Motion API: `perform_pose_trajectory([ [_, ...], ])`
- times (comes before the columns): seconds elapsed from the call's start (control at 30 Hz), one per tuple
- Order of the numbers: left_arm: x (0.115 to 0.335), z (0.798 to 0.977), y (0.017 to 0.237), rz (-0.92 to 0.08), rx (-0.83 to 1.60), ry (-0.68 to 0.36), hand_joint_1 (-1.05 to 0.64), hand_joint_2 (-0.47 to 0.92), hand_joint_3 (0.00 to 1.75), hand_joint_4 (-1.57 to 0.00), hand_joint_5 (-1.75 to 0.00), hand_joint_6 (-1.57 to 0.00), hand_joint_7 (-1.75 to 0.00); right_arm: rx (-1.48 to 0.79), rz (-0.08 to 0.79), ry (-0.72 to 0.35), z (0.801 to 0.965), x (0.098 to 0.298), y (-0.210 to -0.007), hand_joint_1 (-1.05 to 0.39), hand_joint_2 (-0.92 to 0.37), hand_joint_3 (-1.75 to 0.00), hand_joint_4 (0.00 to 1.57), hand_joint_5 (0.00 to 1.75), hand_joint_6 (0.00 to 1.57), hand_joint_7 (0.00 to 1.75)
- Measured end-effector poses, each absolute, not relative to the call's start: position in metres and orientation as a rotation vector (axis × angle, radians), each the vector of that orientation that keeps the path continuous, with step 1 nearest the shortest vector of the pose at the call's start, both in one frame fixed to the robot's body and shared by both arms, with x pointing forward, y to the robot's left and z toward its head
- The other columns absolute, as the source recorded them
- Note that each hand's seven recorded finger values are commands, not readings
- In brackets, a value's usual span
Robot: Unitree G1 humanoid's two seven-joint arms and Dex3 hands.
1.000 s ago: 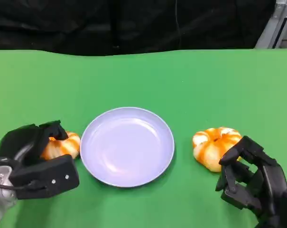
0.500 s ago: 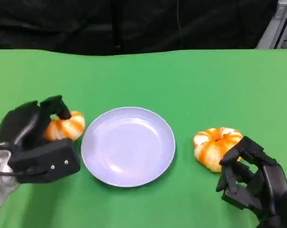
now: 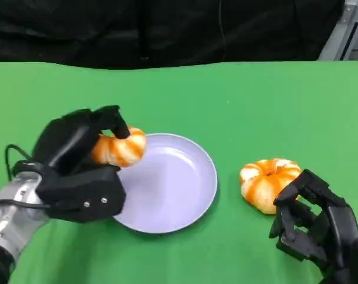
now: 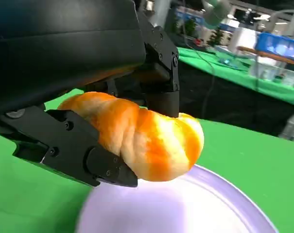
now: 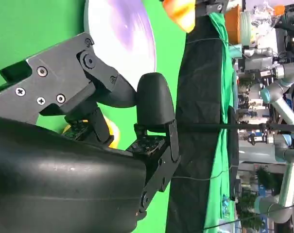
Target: Grasp the bread from the table and place it into the plate.
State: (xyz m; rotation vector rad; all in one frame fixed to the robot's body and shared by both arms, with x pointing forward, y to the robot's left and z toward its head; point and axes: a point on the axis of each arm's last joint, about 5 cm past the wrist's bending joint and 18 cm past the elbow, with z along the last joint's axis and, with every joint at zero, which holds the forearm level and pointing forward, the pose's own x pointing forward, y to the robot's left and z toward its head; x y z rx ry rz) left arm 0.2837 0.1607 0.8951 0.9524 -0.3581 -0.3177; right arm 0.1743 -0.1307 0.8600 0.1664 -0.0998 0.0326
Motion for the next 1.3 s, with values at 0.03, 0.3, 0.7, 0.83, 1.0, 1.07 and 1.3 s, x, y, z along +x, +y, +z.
perform_pose_trajectory([
  [0.03, 0.283, 0.894, 0.157, -0.335, 0.950, -0.365, 0.00, 0.91, 0.40, -0.65, -1.75, -0.69, -1.50, 0.166, 0.033, -0.101, 0.860, 0.174, -0.131, -0.15, -0.60, -1.15, 0.82, 1.75, 0.61, 1.64],
  [0.3, 0.285, 0.893, 0.131, -0.417, 0.944, -0.384, -0.01, 0.92, 0.38, -0.63, -1.74, -0.70, -1.45, 0.169, 0.034, -0.115, 0.861, 0.174, -0.130, -0.15, -0.60, -1.15, 0.82, 1.75, 0.61, 1.64],
  [0.7, 0.284, 0.881, 0.117, -0.596, 1.010, -0.318, -0.43, 0.92, 0.37, -0.53, -0.10, -0.65, -0.04, 0.182, 0.015, -0.115, 0.861, 0.174, -0.127, -0.15, -0.59, -1.15, 0.84, 1.75, 0.63, 1.63],
  [0.83, 0.282, 0.879, 0.117, -0.678, 1.063, -0.284, -0.74, 0.92, 0.46, -0.27, 0.00, -0.45, 0.00, 0.185, 0.012, -0.112, 0.860, 0.173, -0.126, -0.14, -0.59, -1.15, 0.85, 1.75, 0.63, 1.63],
  [1.0, 0.282, 0.878, 0.120, -0.710, 1.106, -0.243, -0.89, 0.92, 0.53, -0.12, 0.00, -0.37, 0.00, 0.186, 0.011, -0.110, 0.860, 0.173, -0.126, -0.14, -0.58, -1.16, 0.85, 1.75, 0.63, 1.62],
  [1.07, 0.283, 0.878, 0.121, -0.716, 1.117, -0.227, -0.93, 0.92, 0.55, -0.07, 0.00, -0.35, 0.00, 0.186, 0.011, -0.111, 0.860, 0.173, -0.126, -0.15, -0.58, -1.17, 0.84, 1.75, 0.64, 1.61],
  [1.3, 0.283, 0.880, 0.122, -0.735, 1.132, -0.217, -1.02, 0.92, 0.64, 0.00, 0.00, -0.30, 0.00, 0.186, 0.009, -0.110, 0.860, 0.173, -0.127, -0.13, -0.58, -1.16, 0.83, 1.75, 0.64, 1.60],
])
